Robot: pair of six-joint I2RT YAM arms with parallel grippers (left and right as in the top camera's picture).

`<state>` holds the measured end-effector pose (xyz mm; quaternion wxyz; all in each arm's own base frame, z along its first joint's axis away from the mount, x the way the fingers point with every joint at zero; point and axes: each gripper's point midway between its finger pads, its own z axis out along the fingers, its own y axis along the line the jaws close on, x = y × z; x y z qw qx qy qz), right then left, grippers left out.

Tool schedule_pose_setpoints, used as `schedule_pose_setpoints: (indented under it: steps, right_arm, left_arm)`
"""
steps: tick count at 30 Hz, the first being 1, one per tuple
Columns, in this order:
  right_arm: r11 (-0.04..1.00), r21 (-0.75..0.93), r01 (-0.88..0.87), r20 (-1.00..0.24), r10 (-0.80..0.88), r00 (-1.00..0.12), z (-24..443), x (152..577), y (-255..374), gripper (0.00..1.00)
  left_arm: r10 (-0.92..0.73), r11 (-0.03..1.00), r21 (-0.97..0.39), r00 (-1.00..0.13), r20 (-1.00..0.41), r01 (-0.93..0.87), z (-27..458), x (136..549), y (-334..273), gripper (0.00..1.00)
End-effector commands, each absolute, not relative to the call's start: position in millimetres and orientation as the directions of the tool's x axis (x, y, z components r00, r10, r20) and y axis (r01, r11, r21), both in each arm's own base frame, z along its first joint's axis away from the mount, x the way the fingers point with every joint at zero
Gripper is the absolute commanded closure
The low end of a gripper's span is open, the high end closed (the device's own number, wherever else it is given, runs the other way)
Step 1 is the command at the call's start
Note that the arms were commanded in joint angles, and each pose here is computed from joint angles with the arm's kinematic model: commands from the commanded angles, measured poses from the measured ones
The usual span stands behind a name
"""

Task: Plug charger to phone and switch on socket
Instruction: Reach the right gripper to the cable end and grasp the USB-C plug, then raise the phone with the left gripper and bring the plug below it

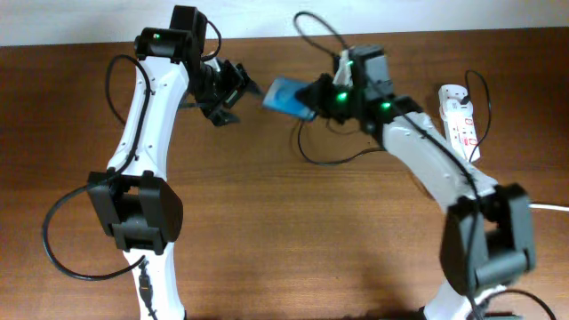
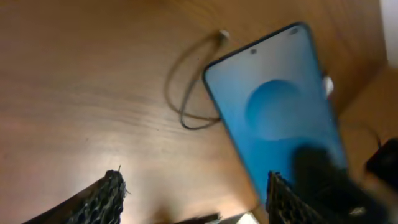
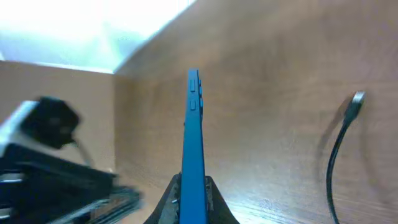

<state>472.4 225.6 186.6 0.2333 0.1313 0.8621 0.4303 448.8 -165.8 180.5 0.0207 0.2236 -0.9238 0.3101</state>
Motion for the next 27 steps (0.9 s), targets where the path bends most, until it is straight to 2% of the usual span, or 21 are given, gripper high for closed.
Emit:
schedule_pose_setpoints:
  steps: [1,3,4,5,6,9,10,12,13,14,17,18,20,24,26,27]
  right_arm:
    - [0.524,0.845,-0.107,-0.387,0.461,-0.798,276,464,196,0.96]
    - [0.407,0.912,-0.049,-0.294,0.566,-0.771,281,469,192,0.96]
    - [0.304,0.952,-0.039,-0.23,0.623,-0.748,280,473,193,0.96]
    - [0.155,0.988,0.005,-0.105,0.693,-0.713,271,475,189,0.96]
    - [0.064,0.997,0.03,-0.027,0.737,-0.676,262,474,183,0.96]
    - [-0.006,0.995,0.101,0.069,0.765,-0.64,248,473,178,0.96]
    - [-0.083,0.982,0.167,0.168,0.781,-0.602,247,475,182,0.96]
    - [-0.162,0.963,0.215,0.257,0.791,-0.555,246,476,191,0.96]
    - [-0.187,0.954,0.233,0.287,0.792,-0.538,245,475,196,0.96]
    - [-0.218,0.943,0.253,0.324,0.782,-0.533,245,472,207,0.96]
    - [-0.23,0.95,0.21,0.31,0.775,-0.552,258,471,214,0.96]
    - [-0.239,0.954,0.183,0.301,0.769,-0.564,265,470,217,0.96]
    - [-0.243,0.955,0.169,0.296,0.76,-0.579,271,467,223,0.96]
    - [-0.227,0.96,0.162,0.279,0.761,-0.586,270,460,240,0.96]
    - [-0.217,0.963,0.16,0.269,0.76,-0.591,269,458,246,0.96]
    - [-0.213,0.963,0.166,0.27,0.761,-0.59,267,458,247,0.96]
  left_arm:
    - [-0.101,0.663,-0.748,-0.994,-0.034,-0.042,215,448,-195,0.11]
    - [0.009,0.556,-0.82,-0.988,-0.155,0.134,236,448,-211,0.08]
    - [0.014,0.534,-0.832,-0.985,-0.171,0.151,240,449,-213,0.07]
    - [0.008,0.504,-0.847,-0.981,-0.194,0.172,247,454,-213,0.06]
    - [-0.01,0.499,-0.853,-0.983,-0.185,0.155,249,458,-213,0.05]
    - [-0.128,0.467,-0.882,-0.983,-0.135,0.06,261,480,-216,0.0]
    - [-0.152,0.45,-0.891,-0.979,-0.137,0.055,267,487,-220,0.0]
    - [-0.154,0.436,-0.896,-0.973,-0.169,0.087,273,492,-226,0.0]
    - [-0.153,0.437,-0.894,-0.972,-0.178,0.095,273,493,-228,0.02]
    - [-0.171,0.475,-0.876,-0.968,-0.186,0.085,267,496,-228,0.16]
    - [-0.154,0.478,-0.874,-0.971,-0.183,0.089,266,492,-237,0.14]
    - [-0.153,0.479,-0.874,-0.973,-0.172,0.08,265,490,-237,0.17]
    - [-0.176,0.474,-0.881,-0.978,-0.111,0.014,263,487,-238,0.22]
    - [-0.28,0.43,-0.882,-0.957,0.077,-0.196,262,488,-238,0.24]
    - [-0.294,0.398,-0.878,-0.943,0.154,-0.267,264,485,-242,0.3]
    - [-0.286,0.394,-0.879,-0.945,0.161,-0.269,265,483,-245,0.36]
